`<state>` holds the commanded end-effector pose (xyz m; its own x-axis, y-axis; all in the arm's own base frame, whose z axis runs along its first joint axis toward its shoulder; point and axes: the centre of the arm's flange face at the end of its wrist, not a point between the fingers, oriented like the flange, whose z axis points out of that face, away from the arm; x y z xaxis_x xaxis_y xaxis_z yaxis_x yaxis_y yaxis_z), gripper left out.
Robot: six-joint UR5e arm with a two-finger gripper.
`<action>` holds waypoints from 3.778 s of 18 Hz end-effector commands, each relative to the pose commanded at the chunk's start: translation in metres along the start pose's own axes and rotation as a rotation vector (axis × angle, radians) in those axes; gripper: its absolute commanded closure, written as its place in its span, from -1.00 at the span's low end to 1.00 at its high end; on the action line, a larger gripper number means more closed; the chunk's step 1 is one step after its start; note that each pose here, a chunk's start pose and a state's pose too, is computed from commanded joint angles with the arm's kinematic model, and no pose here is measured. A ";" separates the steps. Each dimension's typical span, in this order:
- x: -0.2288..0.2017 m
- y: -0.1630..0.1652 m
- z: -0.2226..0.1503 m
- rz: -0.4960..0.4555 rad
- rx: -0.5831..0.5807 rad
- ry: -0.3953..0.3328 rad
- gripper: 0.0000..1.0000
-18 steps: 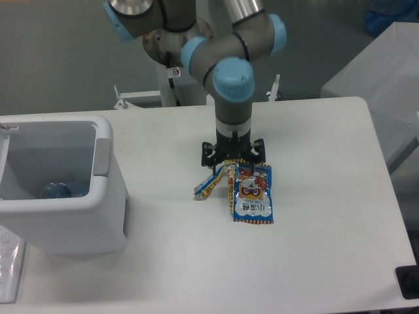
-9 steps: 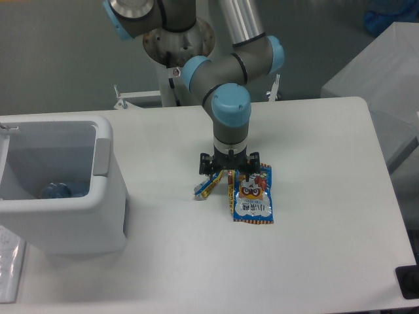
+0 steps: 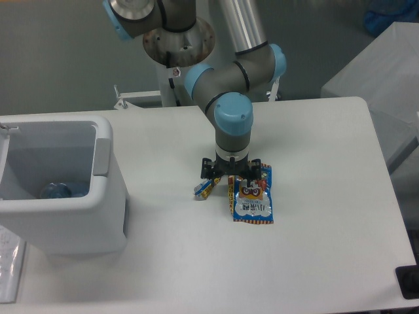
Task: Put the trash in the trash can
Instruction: 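Lower the gripper onto the wrapper and pinch it closed, then lift the wrapper and carry it over the trash bin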
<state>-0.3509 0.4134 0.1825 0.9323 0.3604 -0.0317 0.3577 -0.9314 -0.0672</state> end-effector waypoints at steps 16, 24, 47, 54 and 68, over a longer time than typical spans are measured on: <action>-0.009 -0.003 0.018 0.009 -0.027 -0.035 -0.84; -0.011 -0.004 0.012 0.012 -0.018 -0.040 0.12; -0.018 -0.050 -0.226 -0.201 0.488 0.189 1.00; 0.033 -0.044 -0.379 -0.363 0.752 0.363 1.00; 0.240 -0.052 -0.391 -0.004 0.686 0.525 1.00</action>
<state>-0.1245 0.5287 0.5682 0.8956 0.1360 0.4236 0.4076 -0.6325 -0.6586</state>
